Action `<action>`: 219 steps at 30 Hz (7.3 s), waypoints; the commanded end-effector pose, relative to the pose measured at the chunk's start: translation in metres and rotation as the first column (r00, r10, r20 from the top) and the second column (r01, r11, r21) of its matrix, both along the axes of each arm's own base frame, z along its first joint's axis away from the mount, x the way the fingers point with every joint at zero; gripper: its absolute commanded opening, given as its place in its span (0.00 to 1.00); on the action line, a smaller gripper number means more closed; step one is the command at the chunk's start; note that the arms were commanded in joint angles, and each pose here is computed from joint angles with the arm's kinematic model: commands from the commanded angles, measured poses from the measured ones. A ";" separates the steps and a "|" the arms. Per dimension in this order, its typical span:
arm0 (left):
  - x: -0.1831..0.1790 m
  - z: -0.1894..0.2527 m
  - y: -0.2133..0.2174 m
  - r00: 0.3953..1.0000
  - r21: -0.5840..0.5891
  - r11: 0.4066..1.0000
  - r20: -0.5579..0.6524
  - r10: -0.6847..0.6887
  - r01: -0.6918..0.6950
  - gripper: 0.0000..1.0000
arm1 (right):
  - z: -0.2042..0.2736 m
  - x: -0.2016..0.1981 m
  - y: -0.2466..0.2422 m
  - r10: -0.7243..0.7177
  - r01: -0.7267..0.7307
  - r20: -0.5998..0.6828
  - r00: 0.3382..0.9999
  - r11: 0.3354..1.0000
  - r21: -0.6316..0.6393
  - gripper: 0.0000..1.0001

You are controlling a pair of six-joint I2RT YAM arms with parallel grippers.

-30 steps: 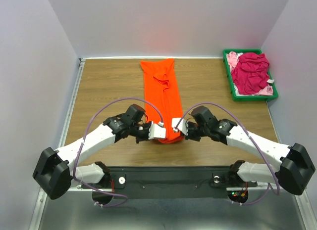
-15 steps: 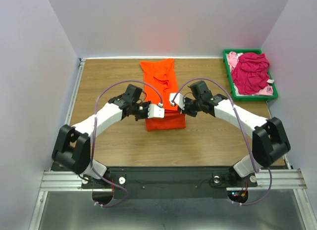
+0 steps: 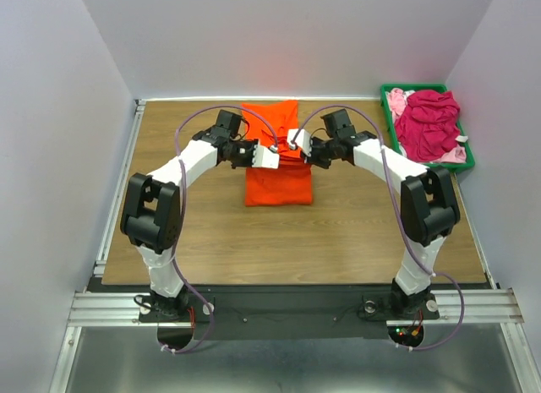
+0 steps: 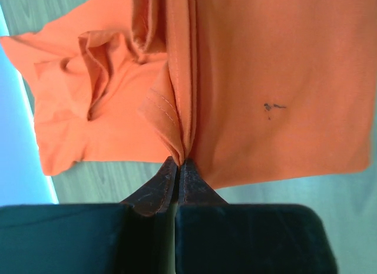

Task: Fold and stack the t-shirts
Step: Fold the tshirt

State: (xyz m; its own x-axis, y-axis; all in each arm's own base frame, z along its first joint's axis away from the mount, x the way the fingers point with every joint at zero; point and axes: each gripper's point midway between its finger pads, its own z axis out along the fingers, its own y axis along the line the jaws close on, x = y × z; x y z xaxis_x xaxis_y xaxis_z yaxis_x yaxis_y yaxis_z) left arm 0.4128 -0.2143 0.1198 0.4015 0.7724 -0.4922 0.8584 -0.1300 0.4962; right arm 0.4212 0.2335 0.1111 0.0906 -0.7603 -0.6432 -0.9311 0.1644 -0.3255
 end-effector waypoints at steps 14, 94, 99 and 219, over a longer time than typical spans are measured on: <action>0.077 -0.019 0.013 0.997 -0.015 0.999 0.053 0.048 -0.047 0.16 | -0.016 0.082 0.013 -0.044 0.042 0.039 0.998 0.998 0.039 0.01; -0.184 0.002 0.003 0.969 -0.044 0.998 -0.242 -0.047 0.037 0.00 | 0.043 -0.161 -0.001 0.014 -0.018 -0.214 0.977 1.000 -0.015 0.00; -0.247 0.008 -0.002 0.934 -0.109 0.989 -0.332 -0.134 0.103 0.00 | 0.045 -0.236 0.002 0.085 -0.079 -0.326 0.941 0.996 0.033 0.01; -0.088 -0.015 -0.053 0.934 -0.082 0.994 -0.354 0.037 -0.070 0.00 | -0.110 -0.121 0.084 -0.055 0.293 -0.961 0.270 0.956 0.027 0.31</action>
